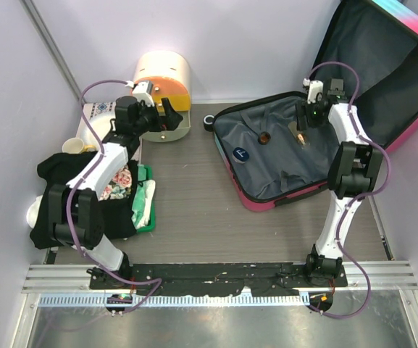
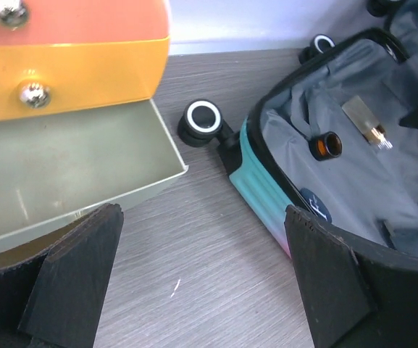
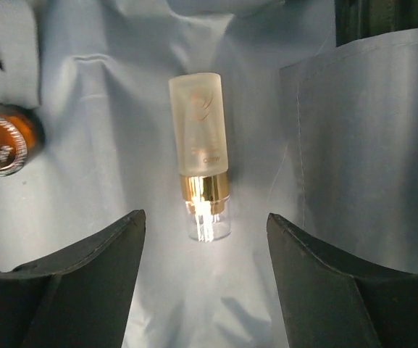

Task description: Open, take out, and arrange the luggage

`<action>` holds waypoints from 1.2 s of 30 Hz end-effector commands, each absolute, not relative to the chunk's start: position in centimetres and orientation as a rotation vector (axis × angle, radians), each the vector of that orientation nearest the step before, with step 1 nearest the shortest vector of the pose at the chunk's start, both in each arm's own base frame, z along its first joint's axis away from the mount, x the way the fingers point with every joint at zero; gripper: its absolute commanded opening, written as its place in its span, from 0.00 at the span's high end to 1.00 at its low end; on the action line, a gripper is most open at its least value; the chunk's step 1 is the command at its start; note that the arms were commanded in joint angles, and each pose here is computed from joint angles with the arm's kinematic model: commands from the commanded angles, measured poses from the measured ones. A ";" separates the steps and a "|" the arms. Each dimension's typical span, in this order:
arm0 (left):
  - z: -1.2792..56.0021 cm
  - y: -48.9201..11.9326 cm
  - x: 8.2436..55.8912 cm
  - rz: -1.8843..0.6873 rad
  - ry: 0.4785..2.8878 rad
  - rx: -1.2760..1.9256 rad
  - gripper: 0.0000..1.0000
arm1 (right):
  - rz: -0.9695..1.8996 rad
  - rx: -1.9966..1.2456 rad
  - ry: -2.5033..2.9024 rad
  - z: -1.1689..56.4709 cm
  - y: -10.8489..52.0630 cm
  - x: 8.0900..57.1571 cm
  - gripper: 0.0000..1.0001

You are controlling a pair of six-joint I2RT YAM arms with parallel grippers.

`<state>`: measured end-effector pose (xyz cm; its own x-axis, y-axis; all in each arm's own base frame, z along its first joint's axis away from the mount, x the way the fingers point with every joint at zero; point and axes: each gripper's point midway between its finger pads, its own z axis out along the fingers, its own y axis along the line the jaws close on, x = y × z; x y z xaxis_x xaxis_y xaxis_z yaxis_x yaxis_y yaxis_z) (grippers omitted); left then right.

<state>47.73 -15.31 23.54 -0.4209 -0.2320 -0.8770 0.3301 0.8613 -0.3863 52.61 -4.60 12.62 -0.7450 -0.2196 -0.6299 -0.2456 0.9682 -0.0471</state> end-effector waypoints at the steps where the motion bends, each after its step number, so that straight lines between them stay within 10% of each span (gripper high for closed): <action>1: 28.3 -16.6 46.3 -0.638 1.783 0.284 0.02 | -0.032 -0.360 2.394 12.8 -6.0 54.9 0.28; 18: 31.9 -15.2 45.1 -0.386 1.702 0.606 0.00 | 0.073 -0.418 2.538 4.2 -5.3 55.1 0.37; 24: 32.1 -14.9 45.4 -0.365 1.721 0.610 0.00 | 0.057 -0.435 2.566 3.3 -5.7 55.1 0.64; 28: 32.0 -14.9 45.2 -0.353 1.708 0.650 0.00 | 0.042 -0.450 2.529 6.6 -5.7 55.1 0.99; 36: 31.5 -17.1 43.5 -0.381 1.583 0.935 0.00 | 0.190 -0.469 2.370 16.0 -2.6 53.4 0.99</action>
